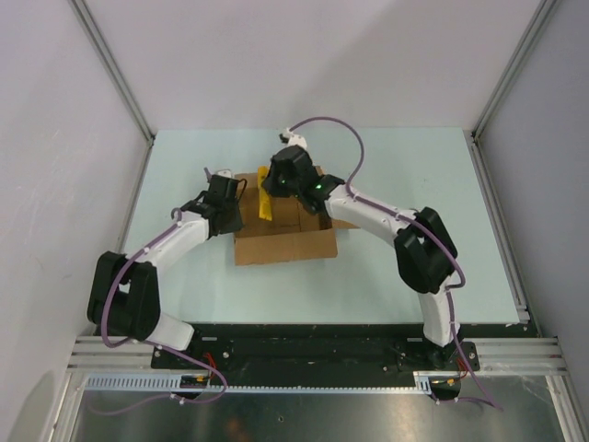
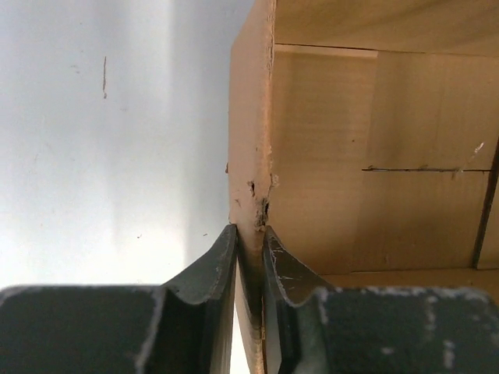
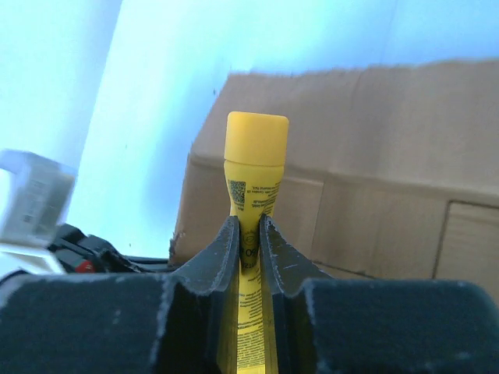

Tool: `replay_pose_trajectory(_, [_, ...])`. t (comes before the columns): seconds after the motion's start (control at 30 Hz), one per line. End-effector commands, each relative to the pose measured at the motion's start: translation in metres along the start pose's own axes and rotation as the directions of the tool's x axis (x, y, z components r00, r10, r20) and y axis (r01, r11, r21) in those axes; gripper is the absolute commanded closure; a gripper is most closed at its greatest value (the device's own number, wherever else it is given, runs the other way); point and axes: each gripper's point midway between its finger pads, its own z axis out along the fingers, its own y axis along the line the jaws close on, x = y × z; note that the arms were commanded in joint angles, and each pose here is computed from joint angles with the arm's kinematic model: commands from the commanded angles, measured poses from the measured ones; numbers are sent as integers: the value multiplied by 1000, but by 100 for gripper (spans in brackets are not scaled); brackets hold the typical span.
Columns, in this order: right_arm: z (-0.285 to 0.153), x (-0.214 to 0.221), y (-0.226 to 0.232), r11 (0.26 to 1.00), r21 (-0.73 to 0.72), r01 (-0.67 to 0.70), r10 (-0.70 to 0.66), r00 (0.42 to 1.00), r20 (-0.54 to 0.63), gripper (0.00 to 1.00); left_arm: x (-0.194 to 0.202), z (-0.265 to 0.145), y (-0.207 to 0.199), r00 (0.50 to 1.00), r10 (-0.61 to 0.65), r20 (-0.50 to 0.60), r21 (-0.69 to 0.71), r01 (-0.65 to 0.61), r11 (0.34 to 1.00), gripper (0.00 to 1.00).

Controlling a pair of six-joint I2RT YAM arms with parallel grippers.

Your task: Unpack the express box

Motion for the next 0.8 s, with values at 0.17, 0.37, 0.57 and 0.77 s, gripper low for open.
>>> replay_pose_trajectory(0.17, [-75,-135,-38,995,68,-67,45,960,276,96,-24,2,22,999,-47,25,-80,49,996,77])
replay_pose_trajectory(0.37, [-112,-137,-139,940,327,-94,4,964,267,94,-36,0,46,997,-71,37,-112,74,991,73])
replay_pose_trajectory(0.57, [-97,-88,-205,876,483,-23,-20,996,83,93,-35,1,60,997,-80,10,-134,80,988,73])
replay_pose_trajectory(0.77, [-64,-27,-251,816,576,49,7,995,-95,93,-36,-1,78,994,-106,7,-177,105,979,70])
